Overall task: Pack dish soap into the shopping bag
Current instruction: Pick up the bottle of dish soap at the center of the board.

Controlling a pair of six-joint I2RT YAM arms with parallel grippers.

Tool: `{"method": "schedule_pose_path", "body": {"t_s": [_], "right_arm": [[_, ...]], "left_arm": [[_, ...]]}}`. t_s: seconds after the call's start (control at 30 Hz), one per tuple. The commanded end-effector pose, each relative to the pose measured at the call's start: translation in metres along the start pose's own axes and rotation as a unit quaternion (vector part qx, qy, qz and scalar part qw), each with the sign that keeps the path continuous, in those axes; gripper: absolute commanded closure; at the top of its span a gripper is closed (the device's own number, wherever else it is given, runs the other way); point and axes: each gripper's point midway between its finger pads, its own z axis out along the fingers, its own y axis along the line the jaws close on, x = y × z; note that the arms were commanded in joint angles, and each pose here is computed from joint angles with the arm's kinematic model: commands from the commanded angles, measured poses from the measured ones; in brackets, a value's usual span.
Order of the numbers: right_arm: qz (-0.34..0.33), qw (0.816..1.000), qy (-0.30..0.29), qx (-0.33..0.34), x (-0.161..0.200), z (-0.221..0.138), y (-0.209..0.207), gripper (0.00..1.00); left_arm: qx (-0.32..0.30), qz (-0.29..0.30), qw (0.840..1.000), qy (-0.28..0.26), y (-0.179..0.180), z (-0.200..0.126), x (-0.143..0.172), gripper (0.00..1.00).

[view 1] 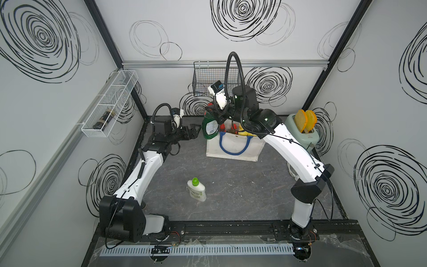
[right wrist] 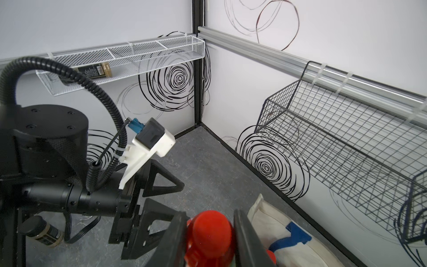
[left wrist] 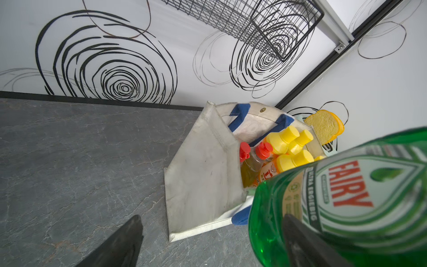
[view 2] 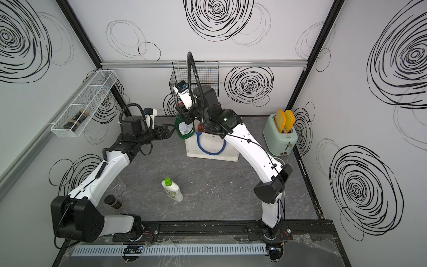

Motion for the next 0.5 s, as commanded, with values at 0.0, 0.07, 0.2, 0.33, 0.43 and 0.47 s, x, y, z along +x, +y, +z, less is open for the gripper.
{"method": "schedule_pose_path", "body": {"t_s": [0.0, 0.07, 0.2, 0.33, 0.43, 0.47], "right_arm": [[0.011, 0.993, -0.114, 0.032, -0.069, -0.032, -0.024, 1.0], [0.013, 0.992, -0.122, 0.036, -0.074, -0.037, -0.028, 1.0], [0.016, 0.99, -0.127, 0.051, -0.078, -0.043, -0.045, 1.0], [0.023, 0.99, -0.118, 0.068, -0.072, -0.046, -0.063, 1.0], [0.025, 0.991, -0.106, 0.083, -0.064, -0.046, -0.077, 1.0], [0.026, 0.99, -0.103, 0.088, -0.063, -0.047, -0.08, 1.0]], "left_arm": [[0.007, 0.029, 0.999, -0.026, -0.015, -0.004, -0.021, 0.04], [0.008, 0.03, 0.999, -0.023, -0.017, -0.003, -0.02, 0.04], [0.006, 0.036, 0.999, -0.023, -0.021, -0.003, -0.022, 0.04], [0.008, 0.04, 0.999, -0.023, -0.028, -0.001, -0.026, 0.04], [0.003, 0.047, 0.999, -0.023, -0.033, 0.003, -0.03, 0.04], [-0.001, 0.05, 0.998, -0.023, -0.034, 0.004, -0.031, 0.04]]}}
